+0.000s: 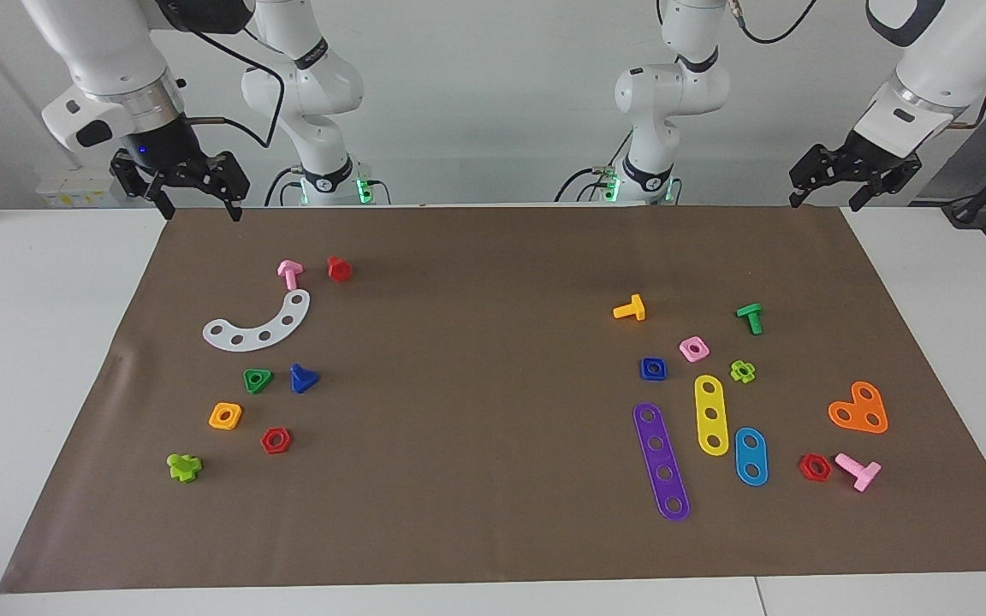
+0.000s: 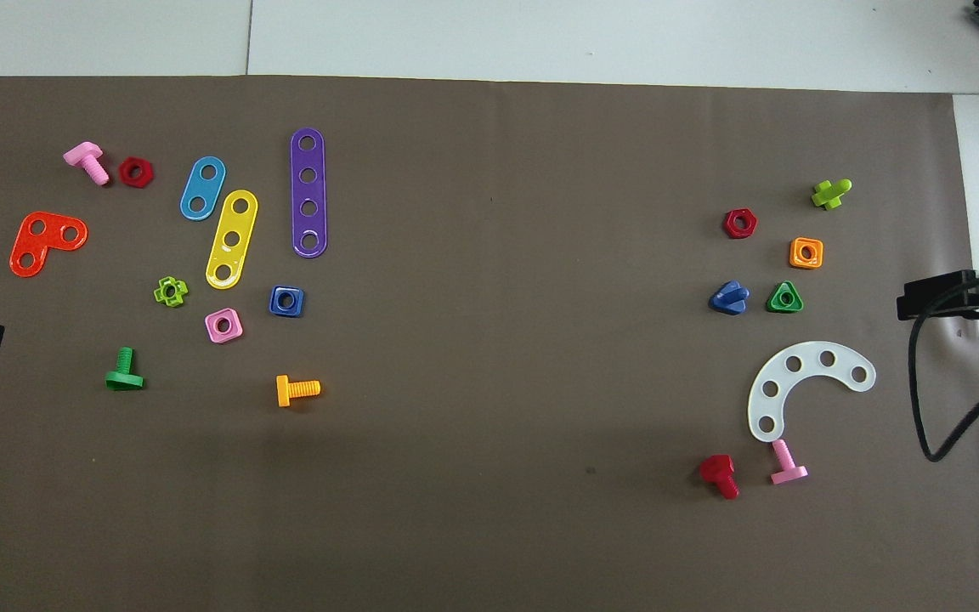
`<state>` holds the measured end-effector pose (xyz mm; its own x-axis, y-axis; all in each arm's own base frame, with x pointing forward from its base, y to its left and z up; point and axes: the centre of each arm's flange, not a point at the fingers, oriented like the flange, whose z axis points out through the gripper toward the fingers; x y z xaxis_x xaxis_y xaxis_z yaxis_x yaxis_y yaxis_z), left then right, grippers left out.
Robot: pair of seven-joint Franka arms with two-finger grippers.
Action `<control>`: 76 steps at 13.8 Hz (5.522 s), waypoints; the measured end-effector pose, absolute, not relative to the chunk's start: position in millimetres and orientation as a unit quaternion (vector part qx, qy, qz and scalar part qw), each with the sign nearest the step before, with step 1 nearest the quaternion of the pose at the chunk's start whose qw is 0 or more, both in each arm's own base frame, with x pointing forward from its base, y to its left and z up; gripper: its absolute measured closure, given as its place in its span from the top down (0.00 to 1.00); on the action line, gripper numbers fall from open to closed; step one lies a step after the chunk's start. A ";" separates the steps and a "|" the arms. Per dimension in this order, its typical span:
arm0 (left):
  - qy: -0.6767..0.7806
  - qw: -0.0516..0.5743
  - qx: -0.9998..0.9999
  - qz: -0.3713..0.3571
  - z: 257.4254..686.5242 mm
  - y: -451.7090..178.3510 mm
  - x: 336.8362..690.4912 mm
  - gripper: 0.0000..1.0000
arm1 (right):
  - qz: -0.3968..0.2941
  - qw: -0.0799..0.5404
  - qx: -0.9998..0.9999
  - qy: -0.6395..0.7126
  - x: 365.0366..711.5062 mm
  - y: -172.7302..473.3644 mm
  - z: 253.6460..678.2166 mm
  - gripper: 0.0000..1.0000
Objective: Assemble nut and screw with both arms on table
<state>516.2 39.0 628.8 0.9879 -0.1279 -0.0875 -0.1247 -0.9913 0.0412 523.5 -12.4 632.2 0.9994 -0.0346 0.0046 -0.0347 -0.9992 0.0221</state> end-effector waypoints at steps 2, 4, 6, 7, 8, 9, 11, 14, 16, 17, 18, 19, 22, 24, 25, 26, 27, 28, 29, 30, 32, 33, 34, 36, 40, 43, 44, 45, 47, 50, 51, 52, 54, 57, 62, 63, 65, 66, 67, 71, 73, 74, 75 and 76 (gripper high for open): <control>-0.063 0.018 0.997 -0.045 628.8 39.0 516.2 1.00 | 0.009 0.011 1.000 -0.002 528.8 -12.1 624.3 1.00; -0.063 0.018 0.997 -0.045 628.8 39.0 516.2 1.00 | 0.028 0.008 1.000 0.006 540.7 -10.9 603.6 1.00; -0.063 0.018 0.997 -0.045 628.8 38.9 516.2 1.00 | 0.039 0.007 0.999 0.009 550.8 -8.7 570.6 1.00; -0.064 0.018 0.997 -0.045 628.8 38.4 516.3 1.00 | 0.037 0.004 0.999 0.012 555.3 -7.1 554.0 1.00; -0.065 0.018 0.997 -0.045 628.8 37.1 516.4 1.00 | 0.039 0.000 0.999 0.018 561.8 -5.4 538.4 1.00; -0.066 0.017 0.997 -0.045 628.8 35.7 516.4 1.00 | 0.042 -0.004 0.999 0.026 569.2 -2.6 524.3 1.00; -0.067 0.017 0.997 -0.045 628.9 35.0 516.5 1.00 | 0.044 -0.005 0.998 0.047 585.2 10.2 493.0 0.97; -0.067 0.017 0.997 -0.045 628.9 34.6 516.5 1.00 | 0.055 -0.003 0.996 0.068 604.2 29.5 436.0 0.97; -0.068 0.017 0.996 -0.045 628.9 33.4 516.6 1.00 | 0.058 -0.002 0.995 0.082 604.7 35.6 401.8 0.97; -0.068 0.017 0.996 -0.045 628.9 33.6 516.6 1.00 | 0.057 -0.001 0.994 0.093 602.8 35.4 387.5 0.97; -0.068 0.017 0.997 -0.045 628.9 34.2 516.5 1.00 | 0.056 -0.002 0.993 0.103 600.8 34.8 374.9 0.97; -0.067 0.017 0.997 -0.045 628.8 34.8 516.5 1.00 | 0.055 -0.008 0.992 0.112 599.0 34.3 363.3 0.97; -0.066 0.017 0.997 -0.045 628.8 36.2 516.4 1.00 | 0.044 -0.023 0.990 0.134 593.0 32.7 331.8 0.94; -0.065 0.018 0.997 -0.045 628.8 36.7 516.4 1.00 | 0.039 -0.023 0.988 0.145 588.9 30.4 320.0 0.88; -0.065 0.018 0.997 -0.045 628.8 36.9 516.4 1.00 | 0.039 -0.023 0.988 0.149 588.0 28.7 318.0 0.83; -0.065 0.018 0.997 -0.045 628.8 37.0 516.4 1.00 | 0.038 -0.022 0.988 0.150 587.1 27.2 316.7 0.76; -0.065 0.018 0.997 -0.045 628.8 37.0 516.4 1.00 | 0.036 -0.022 0.988 0.150 586.0 26.3 314.9 0.76; -0.065 0.018 0.997 -0.045 628.8 37.0 516.4 1.00 | 0.035 -0.023 0.988 0.150 585.1 26.1 313.7 0.71; -0.065 0.018 0.997 -0.045 628.8 37.0 516.4 1.00 | 0.033 -0.023 0.988 0.150 584.2 26.1 312.4 0.63; -0.065 0.018 0.997 -0.045 628.8 37.0 516.4 1.00 | 0.033 -0.023 0.988 0.150 583.3 26.0 311.1 0.63; -0.065 0.018 0.997 -0.045 628.8 37.0 516.4 1.00 | 0.043 -0.020 0.988 0.150 583.8 25.6 310.5 0.61; -0.065 0.018 0.997 -0.045 628.8 37.0 516.4 1.00 | 0.048 -0.020 0.987 0.150 583.6 25.4 309.6 0.57; -0.065 0.018 0.997 -0.045 628.8 37.1 516.4 1.00 | 0.049 -0.019 0.987 0.149 582.9 25.3 308.2 0.56; -0.065 0.018 0.997 -0.045 628.8 37.1 516.4 1.00 | 0.050 -0.019 0.987 0.149 581.6 25.1 306.3 0.52; -0.065 0.018 0.997 -0.045 628.8 37.1 516.4 1.00 | 0.049 -0.019 0.987 0.149 581.0 25.0 305.4 0.40; -0.065 0.018 0.997 -0.045 628.8 37.1 516.4 1.00 | 0.048 -0.019 0.987 0.149 580.7 25.0 305.0 0.40; -0.065 0.018 0.997 -0.045 628.8 37.1 516.4 1.00 | 0.048 -0.019 0.987 0.150 580.7 25.0 305.0 0.40; -0.065 0.018 0.997 -0.045 628.8 37.1 516.4 1.00 | 0.048 -0.019 0.987 0.150 580.7 24.9 305.0 0.37; -0.065 0.018 0.997 -0.045 628.8 37.1 516.4 1.00 | 0.048 -0.019 0.987 0.150 580.6 24.9 304.9 0.27; -0.065 0.018 0.997 -0.045 628.8 37.1 516.4 1.00 | 0.048 -0.019 0.987 0.150 580.6 24.8 304.9 0.19; -0.065 0.018 0.997 -0.045 628.8 37.1 516.4 1.00 | 0.048 -0.019 0.987 0.150 580.6 24.8 304.9 0.19; -0.065 0.018 0.997 -0.045 628.8 37.1 516.4 1.00 | 0.048 -0.019 0.987 0.150 580.6 24.8 304.9 0.19; -0.065 0.018 0.997 -0.045 628.8 37.2 516.4 1.00 | 0.049 -0.019 0.987 0.150 580.9 24.8 305.4 0.19; -0.065 0.018 0.997 -0.045 628.8 37.2 516.3 1.00 | 0.041 -0.024 0.990 0.134 587.7 29.3 322.6 0.19; -0.065 0.018 0.997 -0.046 628.7 37.2 516.2 1.00 | 0.032 -0.036 0.996 0.080 606.0 61.8 397.6 0.19; -0.065 0.018 0.997 -0.047 628.5 37.2 515.9 1.00 | 0.032 -0.038 0.996 0.070 607.4 75.1 408.1 0.19; -0.065 0.018 0.997 -0.049 628.2 37.1 515.4 1.00 | 0.033 -0.042 0.997 0.048 607.7 108.6 424.4 0.19; -0.065 0.018 0.996 -0.050 628.1 37.1 515.2 1.00 | 0.036 -0.044 0.998 0.039 606.5 126.2 429.7 0.19; -0.065 0.018 0.996 -0.050 628.0 37.1 515.1 1.00 | 0.038 -0.046 0.998 0.028 604.2 144.3 433.8 0.19; -0.065 0.018 0.996 -0.050 628.0 37.2 515.1 1.00 | 0.046 -0.050 0.997 -0.018 591.8 212.2 446.7 0.19; -0.065 0.018 0.996 -0.049 628.1 37.2 515.3 1.00 | 0.046 -0.051 0.997 -0.031 584.4 248.4 446.2 0.19; -0.065 0.018 0.997 -0.047 628.5 37.2 515.8 1.00 | 0.046 -0.049 0.997 -0.037 582.0 264.9 444.1 0.19; -0.065 0.017 0.997 -0.044 629.1 37.3 516.7 1.00 | 0.047 -0.046 0.997 -0.044 580.8 281.0 440.8 0.19; -0.065 0.017 0.997 -0.041 629.5 37.4 517.3 1.00 | 0.046 -0.045 0.997 -0.049 580.0 295.6 436.6 0.19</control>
